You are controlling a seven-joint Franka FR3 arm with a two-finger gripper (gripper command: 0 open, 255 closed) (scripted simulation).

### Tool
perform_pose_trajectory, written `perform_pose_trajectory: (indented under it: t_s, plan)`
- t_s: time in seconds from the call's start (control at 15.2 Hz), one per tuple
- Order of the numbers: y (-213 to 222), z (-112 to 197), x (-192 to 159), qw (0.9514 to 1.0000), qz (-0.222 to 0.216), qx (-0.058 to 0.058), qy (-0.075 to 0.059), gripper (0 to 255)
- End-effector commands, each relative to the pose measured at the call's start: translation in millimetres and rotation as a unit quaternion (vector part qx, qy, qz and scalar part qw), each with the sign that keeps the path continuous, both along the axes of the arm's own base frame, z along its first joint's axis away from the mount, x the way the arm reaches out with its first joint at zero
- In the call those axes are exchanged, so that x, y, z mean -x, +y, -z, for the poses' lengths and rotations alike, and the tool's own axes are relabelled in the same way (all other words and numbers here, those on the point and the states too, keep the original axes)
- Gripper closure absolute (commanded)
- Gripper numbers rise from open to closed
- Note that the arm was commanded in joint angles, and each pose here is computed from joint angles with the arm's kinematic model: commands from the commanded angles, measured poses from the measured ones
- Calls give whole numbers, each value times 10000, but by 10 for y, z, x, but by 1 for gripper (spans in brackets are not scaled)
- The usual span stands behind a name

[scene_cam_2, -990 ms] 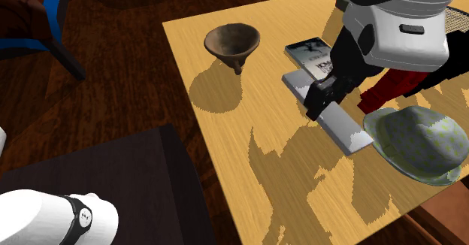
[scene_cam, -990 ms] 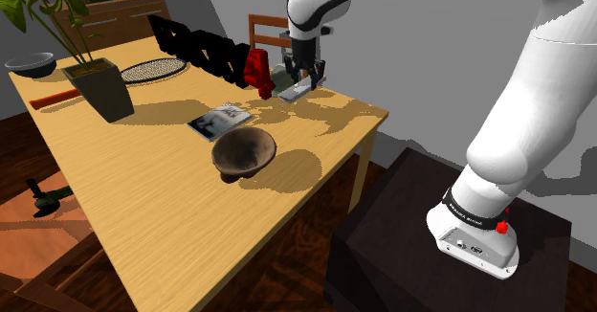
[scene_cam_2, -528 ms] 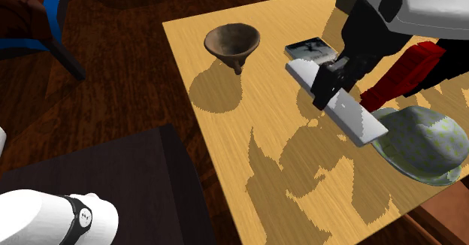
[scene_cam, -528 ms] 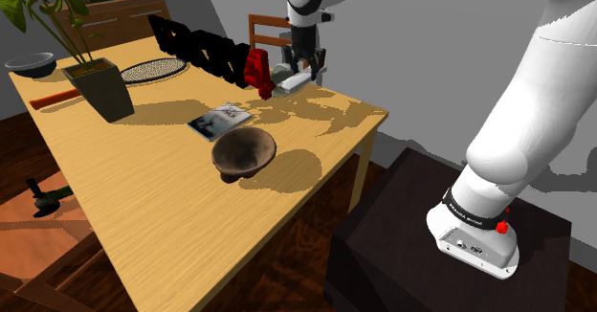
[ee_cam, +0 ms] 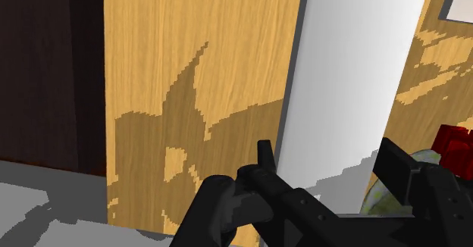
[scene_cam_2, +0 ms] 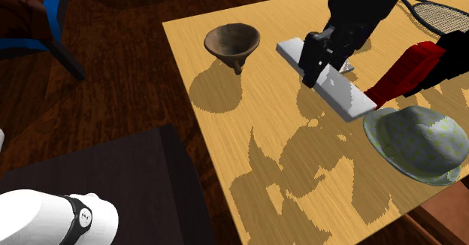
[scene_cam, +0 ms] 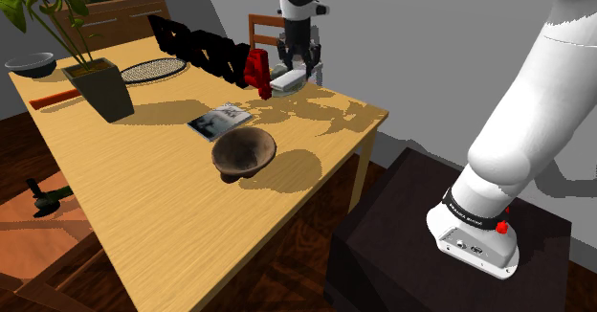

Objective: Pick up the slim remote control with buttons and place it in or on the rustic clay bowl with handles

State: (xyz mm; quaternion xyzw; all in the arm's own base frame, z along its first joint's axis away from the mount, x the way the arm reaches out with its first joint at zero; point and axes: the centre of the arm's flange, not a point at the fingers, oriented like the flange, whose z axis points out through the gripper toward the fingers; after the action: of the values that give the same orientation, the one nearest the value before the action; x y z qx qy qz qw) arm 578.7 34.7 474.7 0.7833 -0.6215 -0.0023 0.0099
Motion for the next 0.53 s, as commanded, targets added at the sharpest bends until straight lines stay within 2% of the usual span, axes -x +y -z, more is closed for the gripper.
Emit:
perform_pose_trajectory:
  t_s: [0.0,0.46]
  plan:
    - [285,-3,60,10000,5,1,-1,255]
    - [1186,-19,264,10000,5,1,-1,255]
